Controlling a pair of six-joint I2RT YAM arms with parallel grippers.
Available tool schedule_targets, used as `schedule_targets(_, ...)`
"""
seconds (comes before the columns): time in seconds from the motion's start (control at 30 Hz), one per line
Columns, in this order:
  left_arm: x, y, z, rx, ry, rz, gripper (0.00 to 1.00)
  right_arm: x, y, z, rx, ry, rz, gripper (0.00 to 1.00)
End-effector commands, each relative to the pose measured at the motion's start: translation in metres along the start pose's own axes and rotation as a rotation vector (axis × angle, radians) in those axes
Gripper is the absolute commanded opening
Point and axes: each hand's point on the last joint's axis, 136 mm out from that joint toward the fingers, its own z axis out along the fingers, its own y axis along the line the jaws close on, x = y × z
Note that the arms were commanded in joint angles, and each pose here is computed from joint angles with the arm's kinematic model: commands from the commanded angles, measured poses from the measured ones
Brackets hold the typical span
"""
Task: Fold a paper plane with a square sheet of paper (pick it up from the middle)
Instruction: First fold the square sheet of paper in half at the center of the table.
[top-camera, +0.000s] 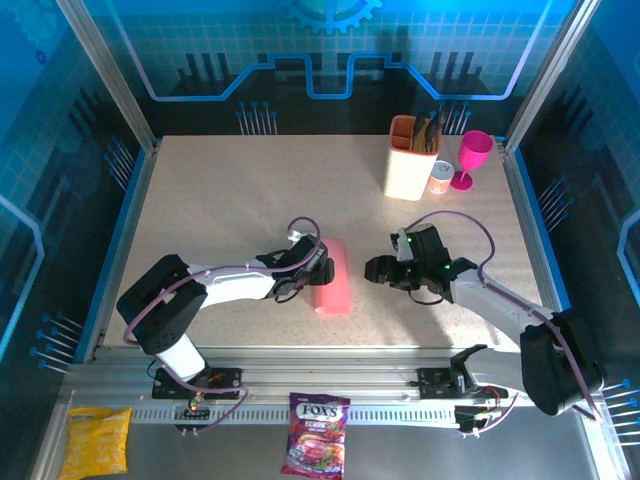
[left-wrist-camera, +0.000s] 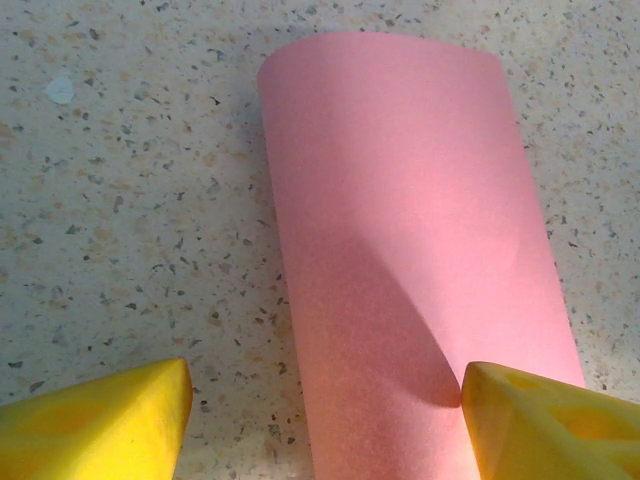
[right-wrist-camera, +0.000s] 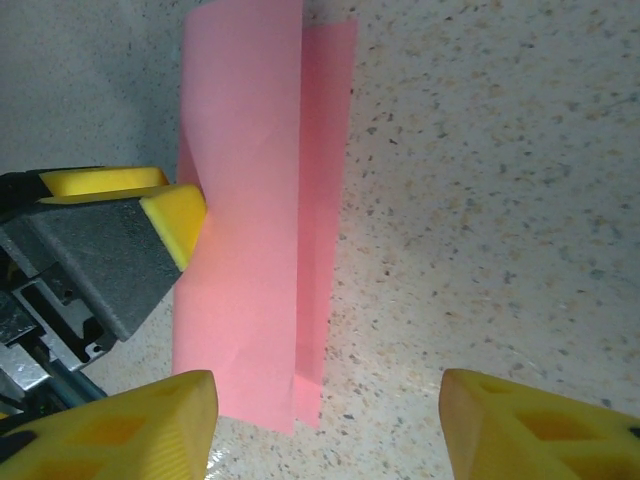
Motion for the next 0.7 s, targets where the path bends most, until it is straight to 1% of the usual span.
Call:
schedule_targets(0.0, -0.003, 0.011, -0.004, -0.036, -0.022, 0.019, 0.73, -0.009, 0.02, 0.003, -0.05, -0.008, -0.03, 0.58)
schedule_targets(0.17, -0.002, 0.013, -0.004, -0.027, -0.029, 0.031, 0.73, -0.01, 0.028, 0.014, -0.065, 0.013, -0.043, 0.47)
schedule_targets(0.23, -0.001, 0.013, -0.004, -0.024, -0.031, 0.042, 0.73, -0.011, 0.03, 0.019, -0.071, 0.021, -0.045, 0.39)
schedule_targets(0.4, 0.003, 0.014, -0.002, -0.018, -0.021, 0.051, 0.73, -0.011, 0.035, 0.032, -0.081, 0.044, -0.05, 0.26)
schedule_targets(0.67, -0.003, 0.003, -0.009, 0.037, -0.028, 0.022, 0.73, -0.013, 0.033, 0.04, -0.058, 0.044, -0.042, 0.15)
